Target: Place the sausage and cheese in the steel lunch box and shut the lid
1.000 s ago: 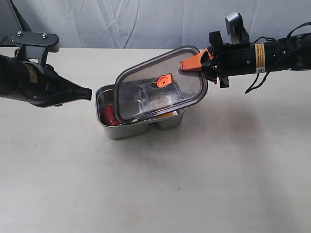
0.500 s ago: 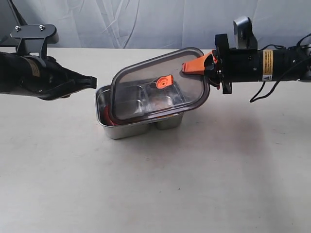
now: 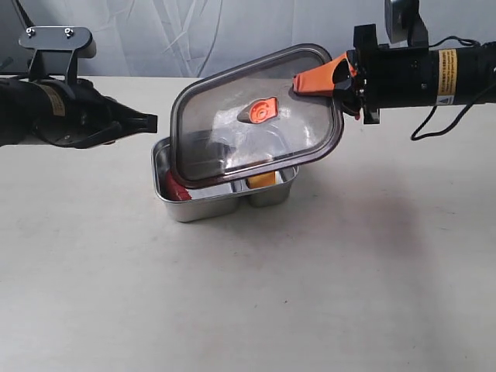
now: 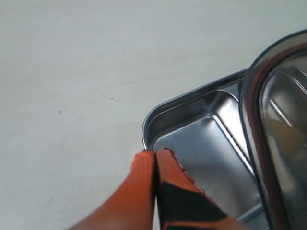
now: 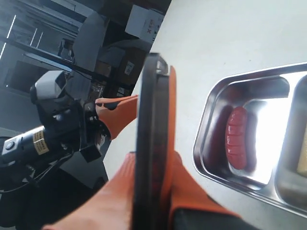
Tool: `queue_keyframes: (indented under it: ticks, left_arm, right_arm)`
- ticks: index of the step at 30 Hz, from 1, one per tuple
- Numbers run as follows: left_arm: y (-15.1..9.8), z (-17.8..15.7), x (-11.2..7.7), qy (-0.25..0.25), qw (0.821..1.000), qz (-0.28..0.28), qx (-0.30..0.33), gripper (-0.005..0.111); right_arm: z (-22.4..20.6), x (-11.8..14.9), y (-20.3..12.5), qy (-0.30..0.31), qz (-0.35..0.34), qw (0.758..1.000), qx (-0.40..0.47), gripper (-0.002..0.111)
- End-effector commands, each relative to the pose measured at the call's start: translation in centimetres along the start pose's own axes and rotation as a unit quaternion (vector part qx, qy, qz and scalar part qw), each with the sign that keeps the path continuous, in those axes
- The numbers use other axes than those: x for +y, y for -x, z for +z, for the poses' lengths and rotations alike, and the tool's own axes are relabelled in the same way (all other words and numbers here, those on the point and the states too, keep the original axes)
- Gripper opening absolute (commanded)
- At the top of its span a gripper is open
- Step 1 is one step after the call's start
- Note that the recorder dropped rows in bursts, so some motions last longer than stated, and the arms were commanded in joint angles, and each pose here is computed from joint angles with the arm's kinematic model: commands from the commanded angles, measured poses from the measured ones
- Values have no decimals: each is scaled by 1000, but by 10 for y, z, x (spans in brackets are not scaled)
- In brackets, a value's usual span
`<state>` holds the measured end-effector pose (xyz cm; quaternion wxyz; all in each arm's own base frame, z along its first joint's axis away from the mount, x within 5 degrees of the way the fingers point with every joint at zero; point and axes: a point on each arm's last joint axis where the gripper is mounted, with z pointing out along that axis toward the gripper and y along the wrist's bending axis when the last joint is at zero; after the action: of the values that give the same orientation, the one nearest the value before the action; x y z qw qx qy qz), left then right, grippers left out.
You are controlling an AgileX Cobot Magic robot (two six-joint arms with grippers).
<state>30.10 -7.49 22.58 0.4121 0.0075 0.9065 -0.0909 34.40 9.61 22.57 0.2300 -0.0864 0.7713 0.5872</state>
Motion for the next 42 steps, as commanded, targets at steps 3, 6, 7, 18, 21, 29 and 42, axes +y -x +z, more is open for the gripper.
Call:
queue_keyframes:
  ticks: [3, 6, 7, 18, 21, 29, 42]
  left_arm:
    - [3, -2, -2, -7, 1000, 21, -16, 0]
    - [4, -2, -3, -8, 1000, 21, -21, 0]
    - [4, -2, -3, -9, 999, 22, -23, 0]
    - [-4, -3, -12, -13, 1000, -3, 11, 0]
    - [-6, -3, -23, -27, 1000, 8, 12, 0]
    - [-2, -16, -25, -39, 998, -51, 2, 0]
    - [14, -137, -22, -110, 978, -104, -142, 0]
  right_arm:
    - [-3, 3, 0, 1, -1, 1000, 1, -1]
    - [-3, 3, 0, 1, -1, 1000, 1, -1]
    - [-3, 3, 0, 1, -1, 1000, 1, -1]
    - [-3, 3, -1, -1, -1, 1000, 6, -1]
    - [-3, 3, -1, -2, -2, 1000, 7, -1]
    - [-1, 0, -9, -19, 8, 999, 48, -1]
    - [-2, 6, -9, -21, -7, 999, 50, -1]
